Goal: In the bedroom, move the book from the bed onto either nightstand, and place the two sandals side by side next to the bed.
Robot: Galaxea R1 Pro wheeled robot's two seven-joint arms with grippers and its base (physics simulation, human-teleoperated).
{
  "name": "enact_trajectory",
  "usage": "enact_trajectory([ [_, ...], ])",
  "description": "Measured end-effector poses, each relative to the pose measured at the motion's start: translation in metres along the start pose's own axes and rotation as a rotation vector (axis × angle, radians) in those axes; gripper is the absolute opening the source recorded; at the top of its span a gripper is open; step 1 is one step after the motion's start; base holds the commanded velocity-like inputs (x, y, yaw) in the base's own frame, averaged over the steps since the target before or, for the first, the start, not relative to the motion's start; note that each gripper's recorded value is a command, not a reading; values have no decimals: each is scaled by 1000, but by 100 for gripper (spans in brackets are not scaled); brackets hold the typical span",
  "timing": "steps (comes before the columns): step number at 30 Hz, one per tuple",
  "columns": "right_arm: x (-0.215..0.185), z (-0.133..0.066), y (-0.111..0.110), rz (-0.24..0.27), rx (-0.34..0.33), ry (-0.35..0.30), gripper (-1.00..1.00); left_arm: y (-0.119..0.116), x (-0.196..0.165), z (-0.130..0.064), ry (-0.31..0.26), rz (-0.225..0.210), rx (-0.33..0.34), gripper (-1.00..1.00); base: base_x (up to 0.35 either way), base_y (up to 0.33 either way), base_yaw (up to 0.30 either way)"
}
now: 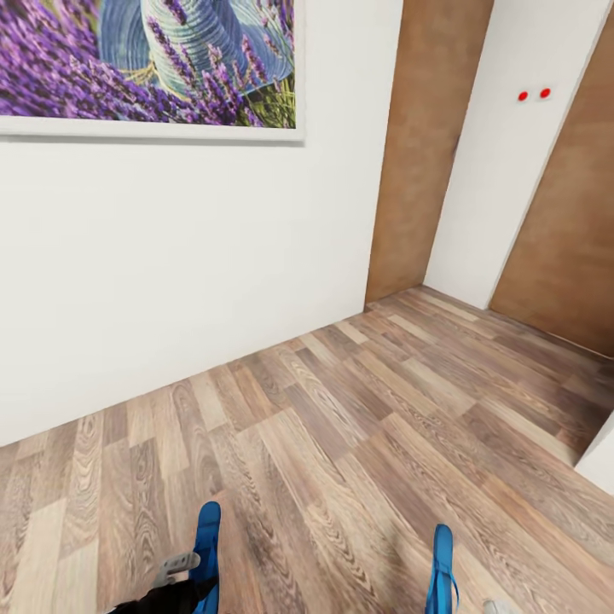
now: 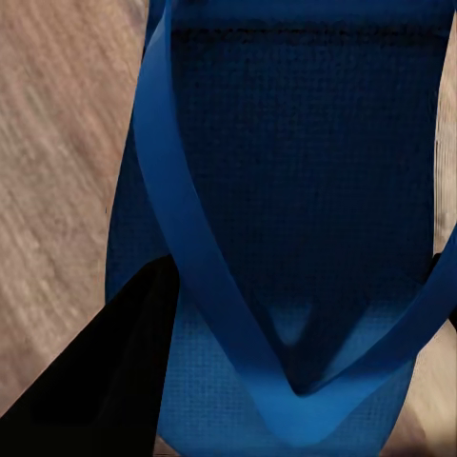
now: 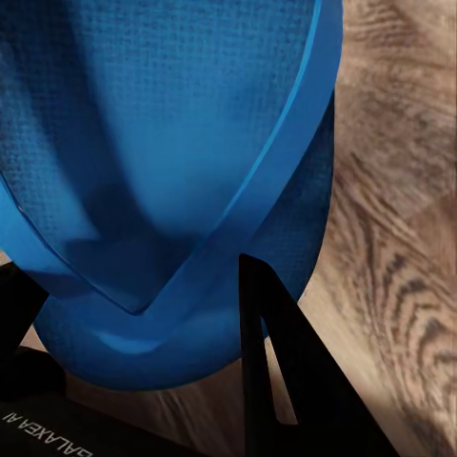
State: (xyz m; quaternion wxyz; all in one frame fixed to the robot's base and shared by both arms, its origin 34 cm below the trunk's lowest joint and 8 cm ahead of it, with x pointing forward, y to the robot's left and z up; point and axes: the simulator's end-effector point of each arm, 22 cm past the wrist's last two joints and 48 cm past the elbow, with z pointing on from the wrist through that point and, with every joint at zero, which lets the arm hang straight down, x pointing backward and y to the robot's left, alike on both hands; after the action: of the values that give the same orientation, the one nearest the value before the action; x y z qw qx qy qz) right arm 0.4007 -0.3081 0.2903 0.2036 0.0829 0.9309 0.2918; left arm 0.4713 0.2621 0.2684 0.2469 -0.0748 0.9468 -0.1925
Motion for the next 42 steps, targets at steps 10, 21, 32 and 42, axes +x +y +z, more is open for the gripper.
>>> enact_trajectory([
  [10,0,0,0,0,-1,1,-100,0,0,0,0,1,0,-100,0,0,289],
  [21,1,1,1,-1,-1,2,-100,0,0,0,0,0,0,-100,0,0,289],
  [32,1,1,1,-1,-1,2,-100,0,0,0,0,0,0,-100,0,0,289],
  [42,1,1,1,0,-1,2,-100,0,0,0,0,0,0,-100,0,0,289],
])
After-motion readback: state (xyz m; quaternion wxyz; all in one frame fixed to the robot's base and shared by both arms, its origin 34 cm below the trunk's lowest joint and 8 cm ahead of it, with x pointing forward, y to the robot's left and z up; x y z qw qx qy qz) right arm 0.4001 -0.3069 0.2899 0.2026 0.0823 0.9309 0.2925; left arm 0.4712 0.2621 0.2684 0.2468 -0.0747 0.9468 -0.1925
